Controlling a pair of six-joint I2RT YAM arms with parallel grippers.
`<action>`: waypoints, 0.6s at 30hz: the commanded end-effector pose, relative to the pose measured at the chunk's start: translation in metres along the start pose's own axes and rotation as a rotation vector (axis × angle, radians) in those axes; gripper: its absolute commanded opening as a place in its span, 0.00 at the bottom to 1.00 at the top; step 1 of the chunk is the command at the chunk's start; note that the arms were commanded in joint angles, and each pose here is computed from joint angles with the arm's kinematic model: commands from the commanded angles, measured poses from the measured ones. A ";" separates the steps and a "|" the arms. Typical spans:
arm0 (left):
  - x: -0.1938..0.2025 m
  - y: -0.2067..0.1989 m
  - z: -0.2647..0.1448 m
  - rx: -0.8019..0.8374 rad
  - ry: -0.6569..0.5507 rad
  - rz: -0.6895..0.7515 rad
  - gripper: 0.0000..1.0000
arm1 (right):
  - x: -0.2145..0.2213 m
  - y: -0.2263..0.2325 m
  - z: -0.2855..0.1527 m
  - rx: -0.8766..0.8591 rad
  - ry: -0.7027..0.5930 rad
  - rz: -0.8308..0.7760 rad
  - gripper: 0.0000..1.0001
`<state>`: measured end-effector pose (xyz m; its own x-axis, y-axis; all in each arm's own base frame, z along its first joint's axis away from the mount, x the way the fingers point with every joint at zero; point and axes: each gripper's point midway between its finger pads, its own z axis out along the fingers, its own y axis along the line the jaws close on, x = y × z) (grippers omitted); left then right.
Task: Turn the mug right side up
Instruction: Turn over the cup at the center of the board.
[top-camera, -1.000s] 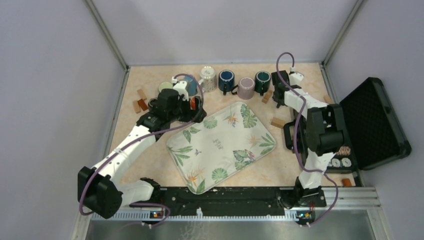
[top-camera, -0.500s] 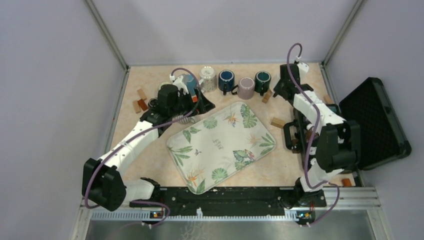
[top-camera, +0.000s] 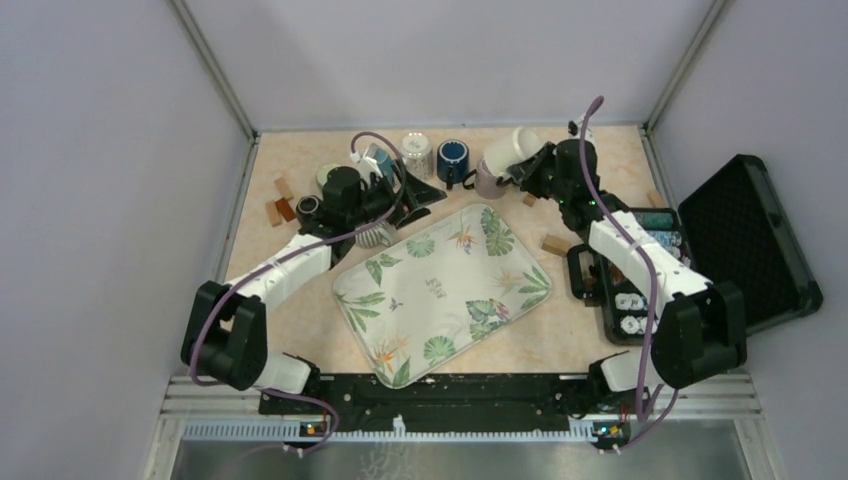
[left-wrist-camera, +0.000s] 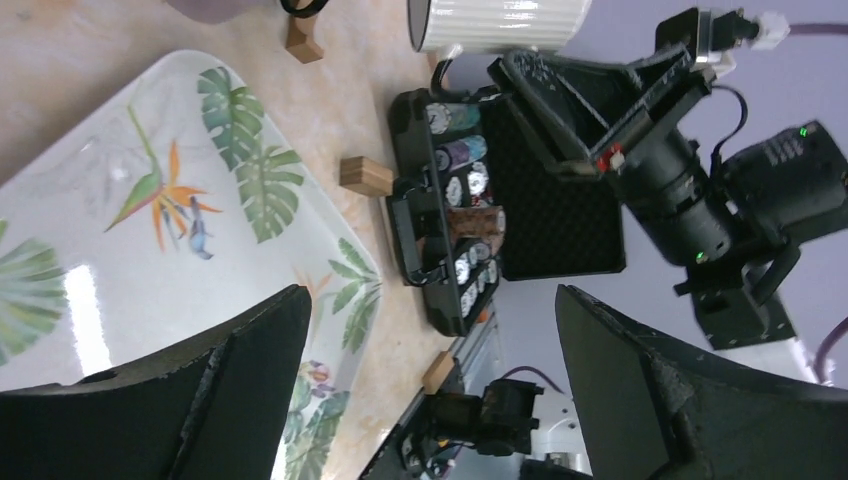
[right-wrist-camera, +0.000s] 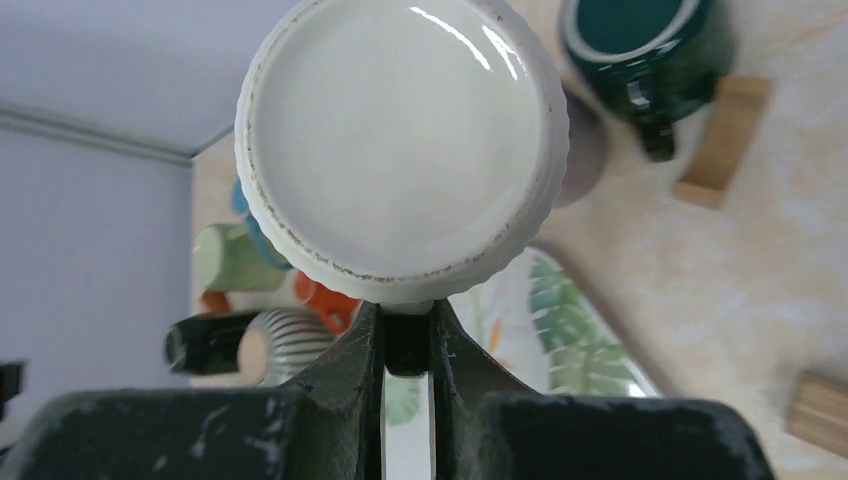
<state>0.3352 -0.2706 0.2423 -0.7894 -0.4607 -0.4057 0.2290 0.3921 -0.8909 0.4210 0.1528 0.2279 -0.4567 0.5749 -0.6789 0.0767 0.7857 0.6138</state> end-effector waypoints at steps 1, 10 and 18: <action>-0.008 -0.029 0.006 0.181 -0.002 -0.054 0.98 | -0.037 0.110 -0.050 -0.428 -0.126 0.101 0.00; -0.020 -0.037 0.010 0.273 0.001 -0.116 0.98 | -0.012 0.169 -0.080 -0.684 -0.063 0.224 0.00; -0.024 -0.040 0.010 0.301 -0.016 -0.135 0.98 | 0.006 0.188 -0.082 -0.810 0.033 0.332 0.00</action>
<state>0.3516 -0.2838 0.2673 -0.8258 -0.5015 -0.2581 0.2191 0.1365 -0.9661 0.3708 0.2734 0.2950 -0.5814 0.6817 -0.4442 -0.2300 0.3859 0.8934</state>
